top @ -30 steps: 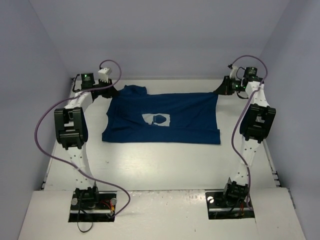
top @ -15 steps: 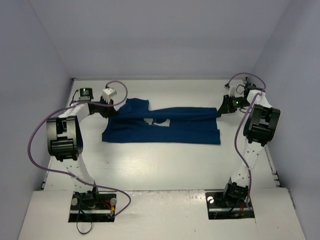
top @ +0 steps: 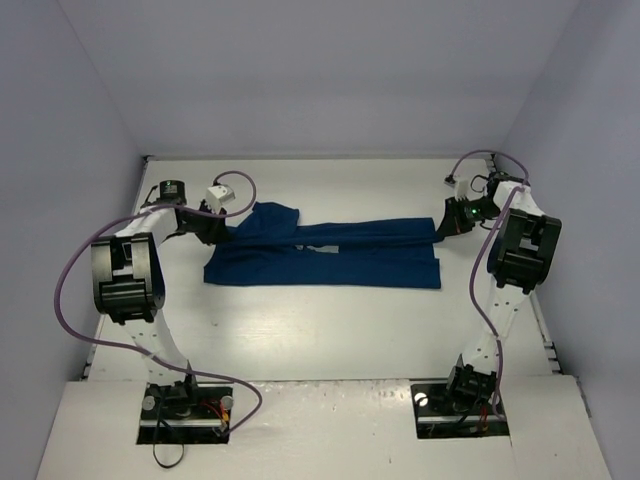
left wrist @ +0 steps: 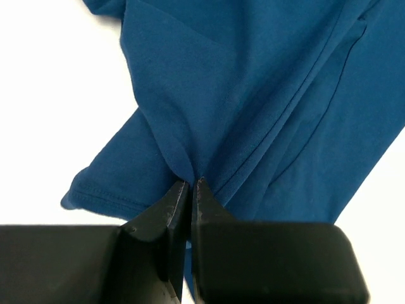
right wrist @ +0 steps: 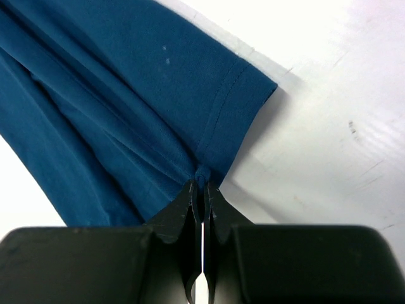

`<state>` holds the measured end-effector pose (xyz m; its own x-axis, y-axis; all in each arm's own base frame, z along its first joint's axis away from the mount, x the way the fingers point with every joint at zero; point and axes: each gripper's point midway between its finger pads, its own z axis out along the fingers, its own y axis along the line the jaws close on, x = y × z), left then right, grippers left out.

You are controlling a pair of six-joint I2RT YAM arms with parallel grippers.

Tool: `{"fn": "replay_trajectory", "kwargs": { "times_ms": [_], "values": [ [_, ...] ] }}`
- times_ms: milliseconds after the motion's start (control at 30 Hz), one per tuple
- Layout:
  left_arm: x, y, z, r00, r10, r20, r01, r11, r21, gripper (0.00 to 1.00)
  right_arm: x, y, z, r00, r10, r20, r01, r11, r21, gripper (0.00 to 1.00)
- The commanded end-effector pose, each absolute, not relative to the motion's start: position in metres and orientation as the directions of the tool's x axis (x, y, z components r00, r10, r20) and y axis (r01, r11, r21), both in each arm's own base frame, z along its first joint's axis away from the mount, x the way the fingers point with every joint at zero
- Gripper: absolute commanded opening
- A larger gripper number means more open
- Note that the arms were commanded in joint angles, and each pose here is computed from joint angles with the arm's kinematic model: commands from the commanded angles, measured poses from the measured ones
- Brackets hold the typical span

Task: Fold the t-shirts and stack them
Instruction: Fold the other side of the tshirt into a rectangle

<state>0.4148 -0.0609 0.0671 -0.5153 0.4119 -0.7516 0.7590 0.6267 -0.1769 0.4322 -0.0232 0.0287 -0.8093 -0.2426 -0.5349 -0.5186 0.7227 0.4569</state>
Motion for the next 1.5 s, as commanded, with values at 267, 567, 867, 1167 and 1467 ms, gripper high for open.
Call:
{"fn": "replay_trajectory", "kwargs": {
  "times_ms": [267, 567, 867, 1167, 1467],
  "values": [
    [0.401, -0.046, 0.09, -0.5, 0.502, -0.706, 0.795, 0.589, -0.144, 0.74, 0.414, -0.027, 0.054, -0.764, -0.384, -0.518, -0.598, 0.723, 0.346, 0.43],
    [0.431, -0.048, 0.16, -0.418, 0.385, -0.823, 0.78, 0.617, -0.107, 0.89, 0.429, -0.01, 0.131, -0.629, -0.397, -0.669, -0.7, 0.663, 0.265, 0.57],
    [0.556, -0.037, 0.21, -0.494, 0.05, -0.868, 0.49, 0.841, -0.231, 0.91, 0.489, 0.069, 0.184, -0.543, -0.309, -0.78, -0.765, 0.566, 0.308, 0.46],
    [0.574, -0.073, 0.148, -0.626, -0.112, -0.772, 0.36, 0.836, -0.414, 0.91, 0.523, 0.226, 0.166, -0.579, -0.248, -0.777, -0.777, 0.456, 0.433, 0.45],
    [0.562, -0.078, 0.121, -0.675, -0.148, -0.722, 0.317, 0.826, -0.466, 0.91, 0.538, 0.344, 0.113, -0.732, -0.081, -0.676, -0.619, 0.494, 0.611, 0.5]
  ]
}}
